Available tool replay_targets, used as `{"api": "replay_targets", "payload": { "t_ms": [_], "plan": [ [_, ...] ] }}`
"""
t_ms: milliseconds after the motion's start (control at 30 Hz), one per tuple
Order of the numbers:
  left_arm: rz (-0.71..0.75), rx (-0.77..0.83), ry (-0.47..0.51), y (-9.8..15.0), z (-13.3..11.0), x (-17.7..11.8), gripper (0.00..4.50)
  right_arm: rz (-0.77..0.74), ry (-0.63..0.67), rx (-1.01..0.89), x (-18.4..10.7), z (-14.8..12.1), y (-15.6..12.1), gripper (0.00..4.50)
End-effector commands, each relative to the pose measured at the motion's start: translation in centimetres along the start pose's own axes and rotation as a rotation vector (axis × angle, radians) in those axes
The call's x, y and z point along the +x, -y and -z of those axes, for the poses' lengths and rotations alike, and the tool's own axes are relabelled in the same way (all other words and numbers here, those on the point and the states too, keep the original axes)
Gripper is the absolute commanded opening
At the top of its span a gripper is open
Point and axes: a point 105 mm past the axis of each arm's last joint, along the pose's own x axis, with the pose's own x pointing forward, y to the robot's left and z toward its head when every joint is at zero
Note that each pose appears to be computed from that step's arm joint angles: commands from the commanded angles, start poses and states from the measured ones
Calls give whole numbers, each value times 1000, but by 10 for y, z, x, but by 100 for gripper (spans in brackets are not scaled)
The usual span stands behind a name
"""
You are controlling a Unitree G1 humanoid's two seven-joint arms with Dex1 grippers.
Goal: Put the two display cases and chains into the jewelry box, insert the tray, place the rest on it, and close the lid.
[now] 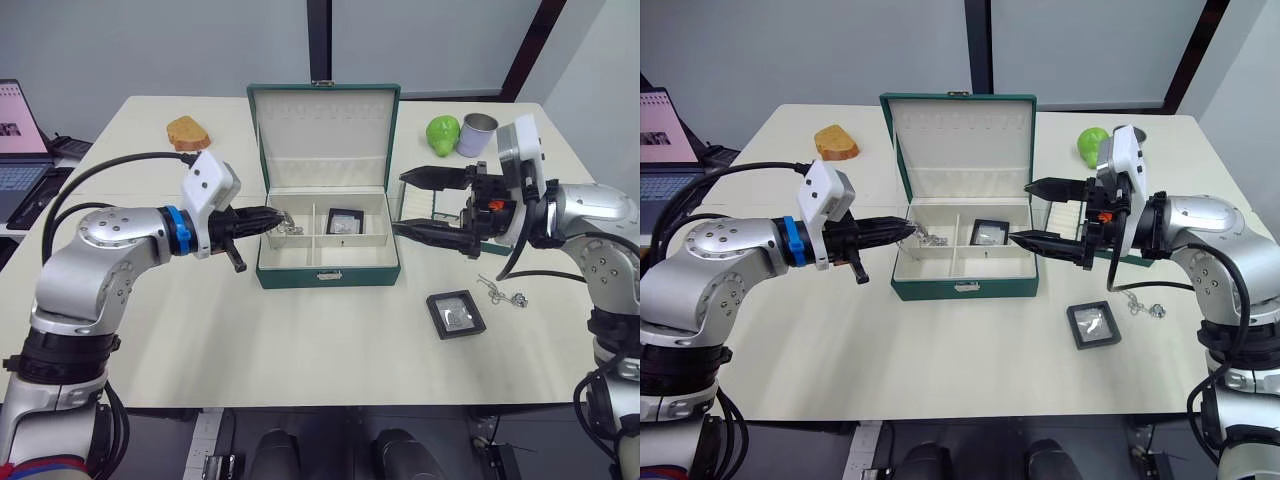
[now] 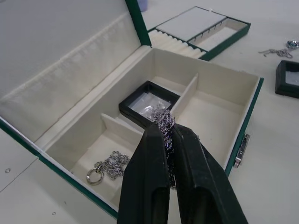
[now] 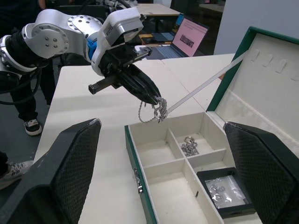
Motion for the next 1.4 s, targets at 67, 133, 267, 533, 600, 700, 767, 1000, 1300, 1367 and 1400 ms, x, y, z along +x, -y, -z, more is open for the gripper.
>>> {"api": "replay_targets", "payload": {
  "t_ms": [67,133,267,533,600,700,767,1000,1300,1367,1400],
  "plan": [
    [21,86,-8,-7,-2,3,3,34,19,-54,-8,-13,-6,450],
    [40,84,-3,-6,-1,6,3,42,19,-53,-8,-12,-7,450],
    [56,86,-23,-3,7,10,3,54,20,-50,-9,-12,-9,450],
    [46,86,-58,-4,20,11,3,62,23,-49,-10,-12,-7,450],
    [46,84,-56,-3,20,12,3,60,23,-50,-9,-12,-7,450],
    [43,77,-53,-2,21,14,3,58,23,-49,-9,-12,-7,450],
    [42,68,-48,-1,21,14,3,57,22,-49,-9,-12,-7,450],
    [37,45,-24,-2,18,15,171,56,19,-44,-9,-12,-7,450],
    [76,-5,33,3,10,13,445,68,11,-38,-13,-11,-4,450],
    [88,-31,54,5,7,9,448,80,6,-34,-17,-10,-2,450],
    [95,-45,62,6,6,7,448,85,3,-32,-19,-9,-1,450]
  ]
}}
